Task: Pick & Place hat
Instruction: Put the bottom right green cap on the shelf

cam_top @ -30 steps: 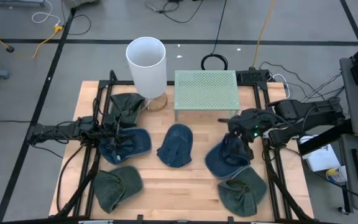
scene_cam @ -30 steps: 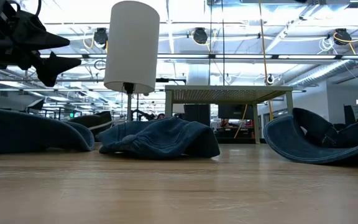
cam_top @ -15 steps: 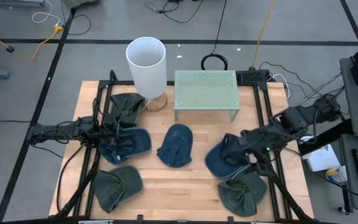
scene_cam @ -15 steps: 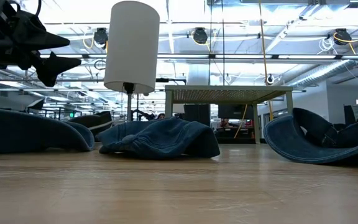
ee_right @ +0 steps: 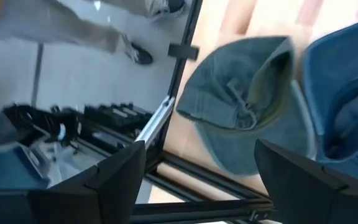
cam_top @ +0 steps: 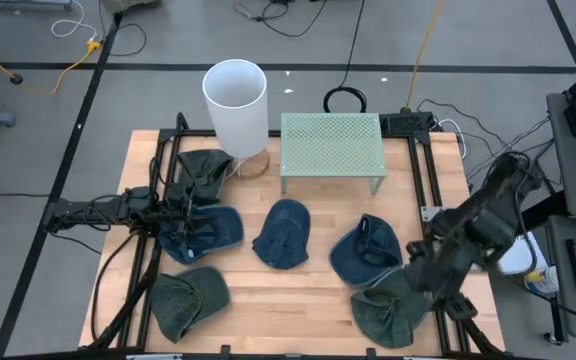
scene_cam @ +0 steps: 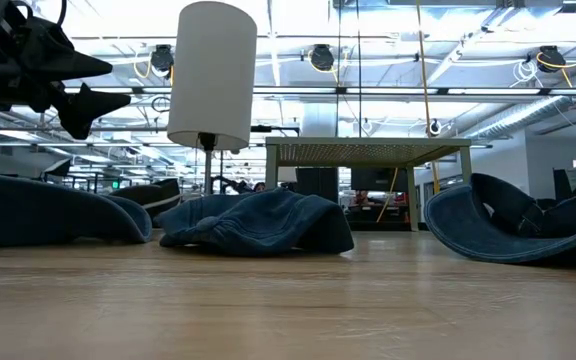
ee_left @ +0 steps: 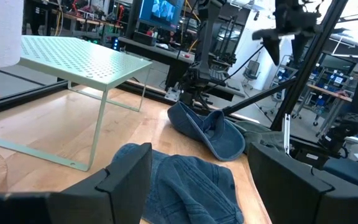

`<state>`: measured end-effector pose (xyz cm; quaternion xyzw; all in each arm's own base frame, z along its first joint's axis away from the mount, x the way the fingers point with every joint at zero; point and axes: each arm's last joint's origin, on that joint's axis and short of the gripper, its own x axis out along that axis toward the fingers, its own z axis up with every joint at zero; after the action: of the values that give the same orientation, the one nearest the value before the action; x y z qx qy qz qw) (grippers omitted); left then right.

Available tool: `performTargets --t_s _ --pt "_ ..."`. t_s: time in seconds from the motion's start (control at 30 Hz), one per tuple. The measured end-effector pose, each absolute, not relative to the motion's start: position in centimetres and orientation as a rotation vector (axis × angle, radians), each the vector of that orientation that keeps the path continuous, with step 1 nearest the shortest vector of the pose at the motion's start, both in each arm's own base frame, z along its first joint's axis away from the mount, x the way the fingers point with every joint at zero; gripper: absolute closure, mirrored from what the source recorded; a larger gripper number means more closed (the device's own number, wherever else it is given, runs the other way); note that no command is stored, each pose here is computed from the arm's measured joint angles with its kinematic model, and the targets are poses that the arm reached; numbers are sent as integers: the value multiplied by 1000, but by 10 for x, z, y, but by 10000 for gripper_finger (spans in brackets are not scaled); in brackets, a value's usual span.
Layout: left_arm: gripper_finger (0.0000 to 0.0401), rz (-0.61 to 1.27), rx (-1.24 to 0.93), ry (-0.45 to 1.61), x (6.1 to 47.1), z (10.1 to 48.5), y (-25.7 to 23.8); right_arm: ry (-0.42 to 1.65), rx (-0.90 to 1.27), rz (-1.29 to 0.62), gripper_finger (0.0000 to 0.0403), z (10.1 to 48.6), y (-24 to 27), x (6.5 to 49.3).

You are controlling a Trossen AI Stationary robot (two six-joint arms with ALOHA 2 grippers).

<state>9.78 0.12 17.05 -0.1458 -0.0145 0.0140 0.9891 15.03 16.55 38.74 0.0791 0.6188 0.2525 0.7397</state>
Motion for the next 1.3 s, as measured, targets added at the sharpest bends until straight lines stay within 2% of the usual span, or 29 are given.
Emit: performTargets --t_s 0.23,0.43,0.8,1.3 --pt "130 28 -293 -29 98 171 1 1484 -5 596 110 353 209 162" --pt "130 28 -293 -29 98 171 1 1597 -185 486 110 317 241 161" --pt "130 28 -293 -29 98 171 1 1710 -365 384 110 258 289 154" --pt "130 28 -293 -29 98 171 1 1761 -409 154 110 217 309 149"
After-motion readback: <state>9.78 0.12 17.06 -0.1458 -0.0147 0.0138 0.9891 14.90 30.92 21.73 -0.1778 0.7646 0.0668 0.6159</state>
